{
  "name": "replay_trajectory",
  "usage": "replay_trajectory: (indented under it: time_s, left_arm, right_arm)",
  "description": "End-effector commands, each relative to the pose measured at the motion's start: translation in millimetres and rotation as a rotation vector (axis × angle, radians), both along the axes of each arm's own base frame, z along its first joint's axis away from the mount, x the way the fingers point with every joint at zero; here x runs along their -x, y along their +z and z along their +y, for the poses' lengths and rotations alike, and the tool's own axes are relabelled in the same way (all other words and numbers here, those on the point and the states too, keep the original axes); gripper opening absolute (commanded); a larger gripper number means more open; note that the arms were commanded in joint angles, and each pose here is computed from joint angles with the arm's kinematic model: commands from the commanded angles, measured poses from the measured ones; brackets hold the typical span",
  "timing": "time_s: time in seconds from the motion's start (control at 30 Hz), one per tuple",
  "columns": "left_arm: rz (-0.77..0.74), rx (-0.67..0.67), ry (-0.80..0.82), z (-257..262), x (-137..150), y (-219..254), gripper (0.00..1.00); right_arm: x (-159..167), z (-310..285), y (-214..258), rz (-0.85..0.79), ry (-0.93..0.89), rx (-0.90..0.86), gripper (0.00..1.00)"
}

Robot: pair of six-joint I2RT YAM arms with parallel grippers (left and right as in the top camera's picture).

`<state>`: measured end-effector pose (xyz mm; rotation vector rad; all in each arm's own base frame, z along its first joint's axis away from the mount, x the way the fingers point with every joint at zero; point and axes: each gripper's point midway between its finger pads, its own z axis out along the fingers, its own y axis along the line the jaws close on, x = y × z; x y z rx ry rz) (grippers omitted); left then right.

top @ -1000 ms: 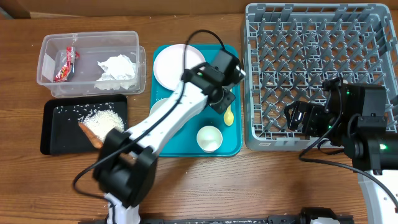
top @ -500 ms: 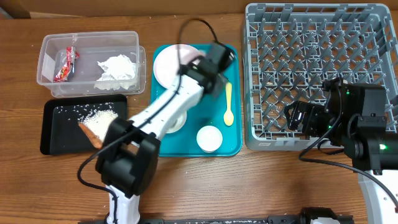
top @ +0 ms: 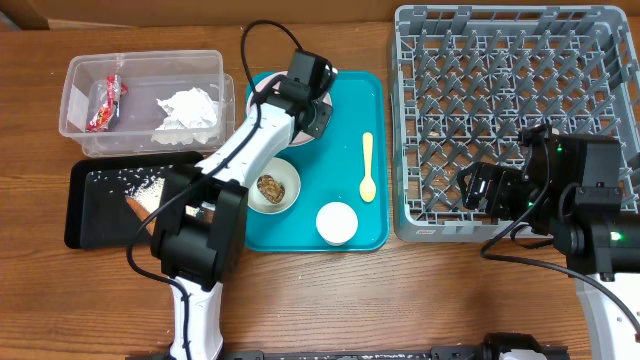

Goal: Sort waste into correct bins and load items into the dishwasher
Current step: 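Reach left gripper to the mushroom bowl and grasp its rim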

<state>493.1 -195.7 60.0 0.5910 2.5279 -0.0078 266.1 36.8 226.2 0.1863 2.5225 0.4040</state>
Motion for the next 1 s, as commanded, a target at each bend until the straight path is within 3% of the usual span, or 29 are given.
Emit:
replay_trajectory:
  time_s: [0.0, 0.03, 0.07, 0.17, 0.33, 0.43, 0.6, 0.63, 0.7, 0.97]
  left_arm:
    - [0.011, 0.020, -0.023, -14.0, 5.4, 3.8, 0.45]
    - [0.018, 0.008, -0.008, -10.5, 6.7, 2.5, 0.88]
    - [0.022, 0.005, 0.017, -7.7, 7.1, 2.8, 1.00]
    - [0.042, -0.008, 0.098, 2.8, 9.6, 16.9, 1.00]
    - [0.082, -0.003, 0.145, 10.0, 27.1, 97.5, 1.00]
    - [0.123, 0.009, 0.196, 13.8, 50.3, 134.5, 0.88]
    - [0.346, -0.012, 0.472, 37.2, 100.9, 105.7, 0.76]
    - [0.378, -0.020, 0.498, 39.1, 107.9, 97.3, 0.70]
    - [0.433, -0.030, 0.510, 38.9, 118.1, 76.0, 0.63]
    - [0.511, -0.002, 0.468, 20.6, 137.6, 5.0, 0.60]
  right_arm:
    - [-0.3, -0.6, 0.9, -0.009, 0.001, 0.010, 1.00]
    - [-0.3, -0.6, 0.8, -0.008, 0.001, 0.010, 1.00]
    - [-0.2, -0.6, 0.8, -0.008, 0.001, 0.010, 1.00]
    - [-0.3, -0.6, 0.9, -0.009, 0.002, 0.010, 1.00]
    - [-2.6, -0.6, 2.5, -0.020, 0.001, 0.010, 1.00]
    - [-2.7, -0.6, 2.6, -0.021, 0.002, 0.011, 1.00]
    - [-2.6, -0.6, 2.5, -0.021, 0.002, 0.011, 1.00]
    - [-2.7, -0.6, 2.6, -0.021, 0.001, 0.010, 1.00]
    - [-2.9, -0.6, 2.8, -0.022, 0.002, 0.010, 1.00]
    - [-3.9, -0.6, 3.5, -0.027, 0.001, 0.010, 1.00]
